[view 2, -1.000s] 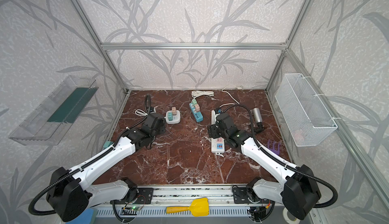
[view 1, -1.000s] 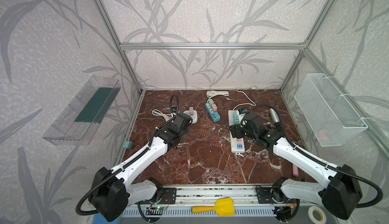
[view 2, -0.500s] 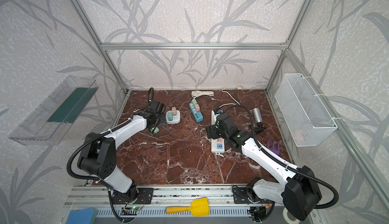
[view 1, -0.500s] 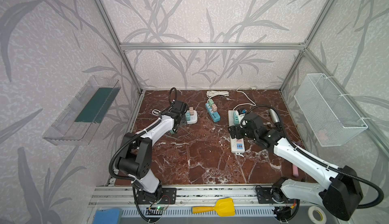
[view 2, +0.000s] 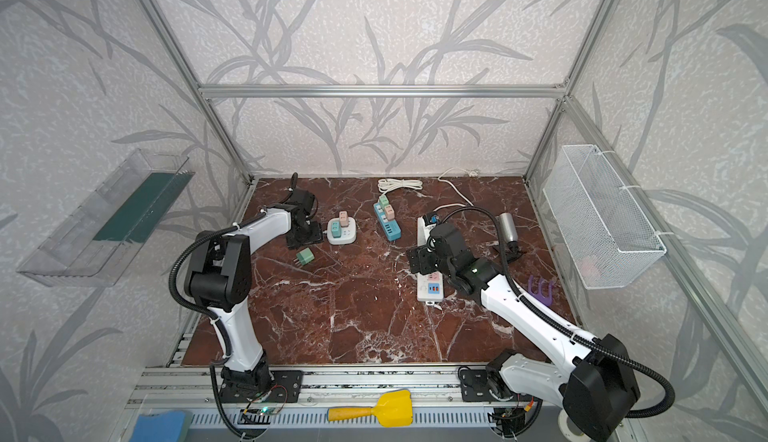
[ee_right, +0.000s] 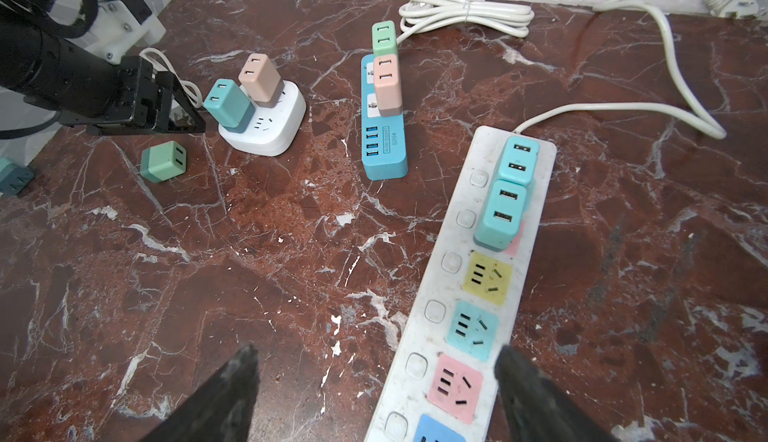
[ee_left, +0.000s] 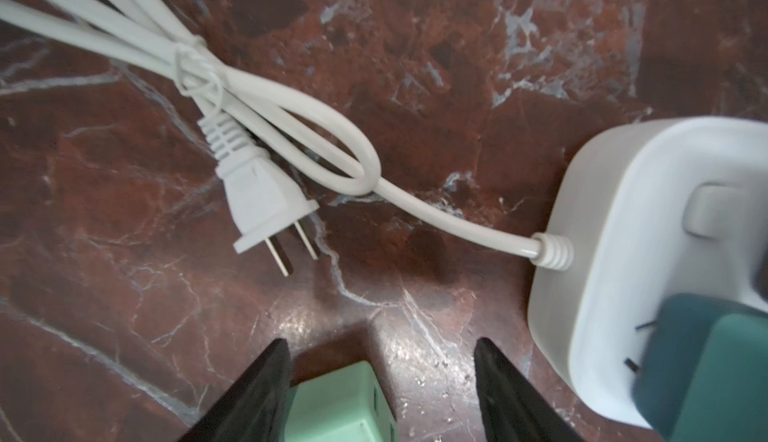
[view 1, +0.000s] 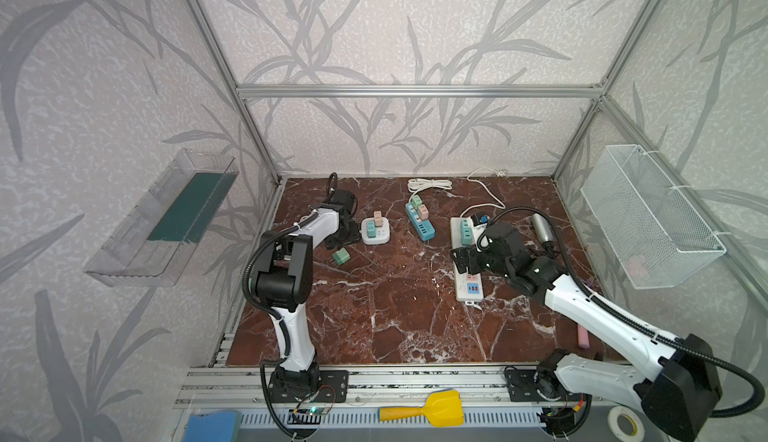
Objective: Insert the plug
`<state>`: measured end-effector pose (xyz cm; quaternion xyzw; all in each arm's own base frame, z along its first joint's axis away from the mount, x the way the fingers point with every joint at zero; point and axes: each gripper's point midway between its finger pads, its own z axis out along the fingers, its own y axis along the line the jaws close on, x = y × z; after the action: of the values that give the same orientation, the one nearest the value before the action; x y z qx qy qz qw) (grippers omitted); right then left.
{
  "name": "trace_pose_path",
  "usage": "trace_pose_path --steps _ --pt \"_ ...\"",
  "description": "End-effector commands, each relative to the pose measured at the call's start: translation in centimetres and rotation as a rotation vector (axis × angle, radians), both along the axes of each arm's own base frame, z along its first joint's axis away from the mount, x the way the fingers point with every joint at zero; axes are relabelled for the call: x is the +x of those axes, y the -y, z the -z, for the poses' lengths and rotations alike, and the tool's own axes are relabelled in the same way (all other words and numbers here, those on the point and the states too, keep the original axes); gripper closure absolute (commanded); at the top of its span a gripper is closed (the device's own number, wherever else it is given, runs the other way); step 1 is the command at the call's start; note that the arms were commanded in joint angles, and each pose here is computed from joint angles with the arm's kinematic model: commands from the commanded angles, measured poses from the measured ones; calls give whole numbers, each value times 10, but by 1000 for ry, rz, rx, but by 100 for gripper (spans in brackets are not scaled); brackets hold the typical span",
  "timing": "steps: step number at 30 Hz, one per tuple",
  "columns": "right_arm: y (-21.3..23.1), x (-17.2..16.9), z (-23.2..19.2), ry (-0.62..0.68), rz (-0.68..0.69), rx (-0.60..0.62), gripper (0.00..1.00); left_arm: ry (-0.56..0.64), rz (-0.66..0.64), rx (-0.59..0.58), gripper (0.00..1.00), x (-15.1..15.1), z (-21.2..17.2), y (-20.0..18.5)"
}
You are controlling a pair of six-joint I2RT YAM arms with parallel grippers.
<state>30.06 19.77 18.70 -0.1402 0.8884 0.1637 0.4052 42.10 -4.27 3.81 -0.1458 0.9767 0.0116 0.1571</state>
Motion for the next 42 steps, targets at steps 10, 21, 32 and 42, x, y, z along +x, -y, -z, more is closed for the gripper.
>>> trace_pose_path --steps 10,21,32,42 --pt "3 -9 -11 16 -11 23 12 -57 -30 -53 34 -48 21 11" --pt "1 -10 -14 20 -18 43 12 -115 -2 4 32 -82 25 14" --pt "0 -10 -15 19 -24 48 12 -176 -7 52 45 -83 24 7" --pt "-1 -11 -17 23 -26 61 12 -248 11 53 47 -98 29 6"
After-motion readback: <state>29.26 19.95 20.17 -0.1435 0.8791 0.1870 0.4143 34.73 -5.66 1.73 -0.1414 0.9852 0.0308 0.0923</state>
